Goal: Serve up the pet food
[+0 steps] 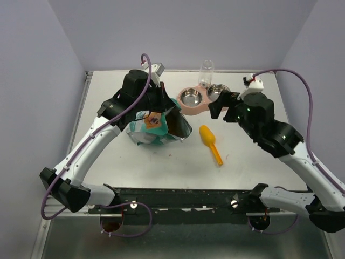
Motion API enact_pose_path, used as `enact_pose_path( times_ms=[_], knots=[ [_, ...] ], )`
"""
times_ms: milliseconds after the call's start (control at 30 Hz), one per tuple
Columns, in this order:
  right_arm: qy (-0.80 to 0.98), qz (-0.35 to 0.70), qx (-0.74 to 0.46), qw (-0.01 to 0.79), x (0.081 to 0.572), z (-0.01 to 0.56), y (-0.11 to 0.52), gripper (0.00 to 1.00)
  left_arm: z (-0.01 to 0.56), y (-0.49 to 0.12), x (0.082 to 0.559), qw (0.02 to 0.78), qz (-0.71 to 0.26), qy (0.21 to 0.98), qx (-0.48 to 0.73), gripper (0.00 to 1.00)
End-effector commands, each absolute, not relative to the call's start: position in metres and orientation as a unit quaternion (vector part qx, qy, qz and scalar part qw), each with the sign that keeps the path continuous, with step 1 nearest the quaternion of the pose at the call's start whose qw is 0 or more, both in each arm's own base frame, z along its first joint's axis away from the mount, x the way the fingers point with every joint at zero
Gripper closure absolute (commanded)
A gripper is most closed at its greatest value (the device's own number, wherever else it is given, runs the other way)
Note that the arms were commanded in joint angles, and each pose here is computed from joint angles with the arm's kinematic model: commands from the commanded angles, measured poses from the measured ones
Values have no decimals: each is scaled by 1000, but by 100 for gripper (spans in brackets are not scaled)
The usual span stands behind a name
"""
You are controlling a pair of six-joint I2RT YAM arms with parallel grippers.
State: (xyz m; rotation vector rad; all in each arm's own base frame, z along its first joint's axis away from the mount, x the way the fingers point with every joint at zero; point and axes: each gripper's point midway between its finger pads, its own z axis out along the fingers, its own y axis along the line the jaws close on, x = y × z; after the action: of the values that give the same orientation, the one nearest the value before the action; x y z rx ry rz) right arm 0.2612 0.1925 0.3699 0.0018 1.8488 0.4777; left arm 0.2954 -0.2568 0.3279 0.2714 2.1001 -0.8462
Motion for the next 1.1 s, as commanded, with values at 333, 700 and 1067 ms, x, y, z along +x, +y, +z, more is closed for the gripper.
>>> enact_pose_path(
  times_ms=[333,700,1067],
  knots=[
    [931,267,-13,250,312,186,214,5,310,-251,376,378,-328,865,37,100],
    [894,434,103,42,316,101,293,40,311,-257,362,343,-382,858,24,100],
    [845,530,72,-5,314,115,385,77,317,-252,346,335,-377,862,41,100]
  ],
)
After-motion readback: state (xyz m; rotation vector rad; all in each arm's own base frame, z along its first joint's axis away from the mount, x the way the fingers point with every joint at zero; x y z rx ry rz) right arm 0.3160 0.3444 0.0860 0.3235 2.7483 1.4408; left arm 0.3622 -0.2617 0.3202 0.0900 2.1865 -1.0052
